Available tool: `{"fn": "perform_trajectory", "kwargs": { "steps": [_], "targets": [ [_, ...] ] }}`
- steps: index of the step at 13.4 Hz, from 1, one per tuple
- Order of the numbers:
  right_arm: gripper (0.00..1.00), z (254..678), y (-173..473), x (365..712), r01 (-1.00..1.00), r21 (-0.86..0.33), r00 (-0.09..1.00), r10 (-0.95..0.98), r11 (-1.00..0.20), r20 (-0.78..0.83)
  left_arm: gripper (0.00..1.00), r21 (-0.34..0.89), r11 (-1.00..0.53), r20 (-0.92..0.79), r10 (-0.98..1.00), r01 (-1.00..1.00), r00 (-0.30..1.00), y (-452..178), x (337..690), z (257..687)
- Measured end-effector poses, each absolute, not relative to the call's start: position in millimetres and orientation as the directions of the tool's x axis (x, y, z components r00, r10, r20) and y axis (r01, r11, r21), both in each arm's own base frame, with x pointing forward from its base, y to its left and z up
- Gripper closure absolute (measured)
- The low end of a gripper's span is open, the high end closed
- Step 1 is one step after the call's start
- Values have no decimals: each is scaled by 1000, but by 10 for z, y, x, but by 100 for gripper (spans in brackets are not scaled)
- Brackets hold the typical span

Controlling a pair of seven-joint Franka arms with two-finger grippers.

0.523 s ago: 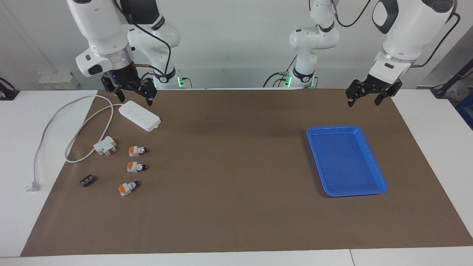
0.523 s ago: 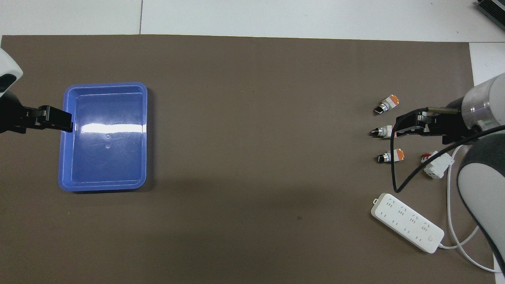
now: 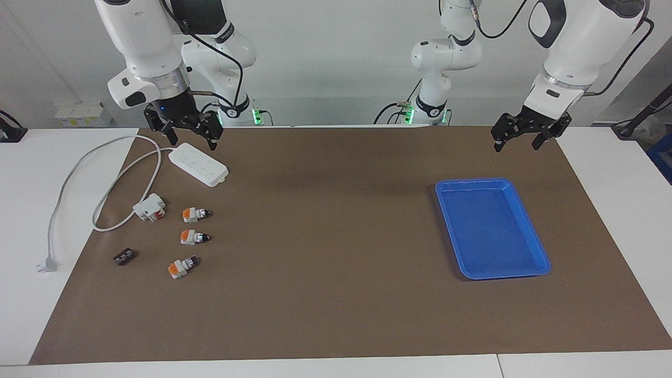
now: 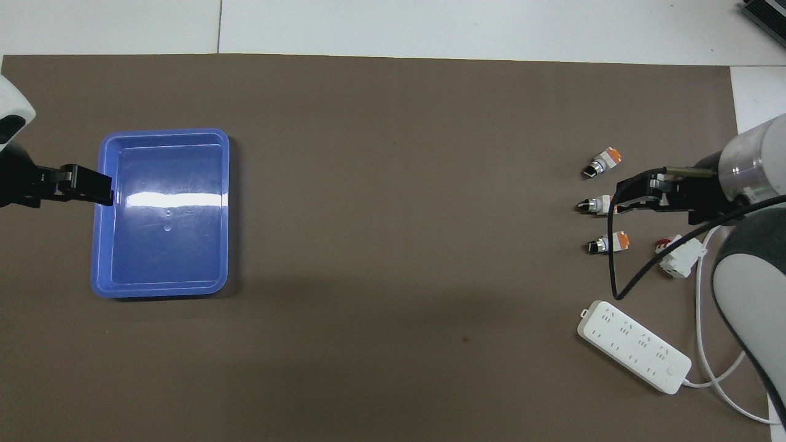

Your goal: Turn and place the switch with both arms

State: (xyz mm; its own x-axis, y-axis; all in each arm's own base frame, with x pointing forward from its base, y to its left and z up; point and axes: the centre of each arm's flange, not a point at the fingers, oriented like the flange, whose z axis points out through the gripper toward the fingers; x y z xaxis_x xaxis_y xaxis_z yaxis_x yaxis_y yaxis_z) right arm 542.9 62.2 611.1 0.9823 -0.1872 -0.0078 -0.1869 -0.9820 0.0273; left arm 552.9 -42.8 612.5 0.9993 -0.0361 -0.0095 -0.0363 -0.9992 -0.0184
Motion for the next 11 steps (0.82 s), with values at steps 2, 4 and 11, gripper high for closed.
{"fn": "perform_trajectory", "kwargs": {
  "steps": [2, 4, 11],
  "targets": [
    [0, 6109, 593, 5433, -192, 27, 981, -192, -981, -8, 0, -18, -999, -9, -36, -36, 999, -428, 5529, 6125],
    [1, 6112, 513, 5446, -210, 26, 978, -210, -977, -3, 0, -18, -999, -9, -36, -36, 999, -428, 5529, 6125],
    [7, 5673, -102, 5802, -440, -25, 892, -440, -898, 101, 0, -18, -999, -9, -36, -36, 999, -428, 5529, 6125]
  ]
}}
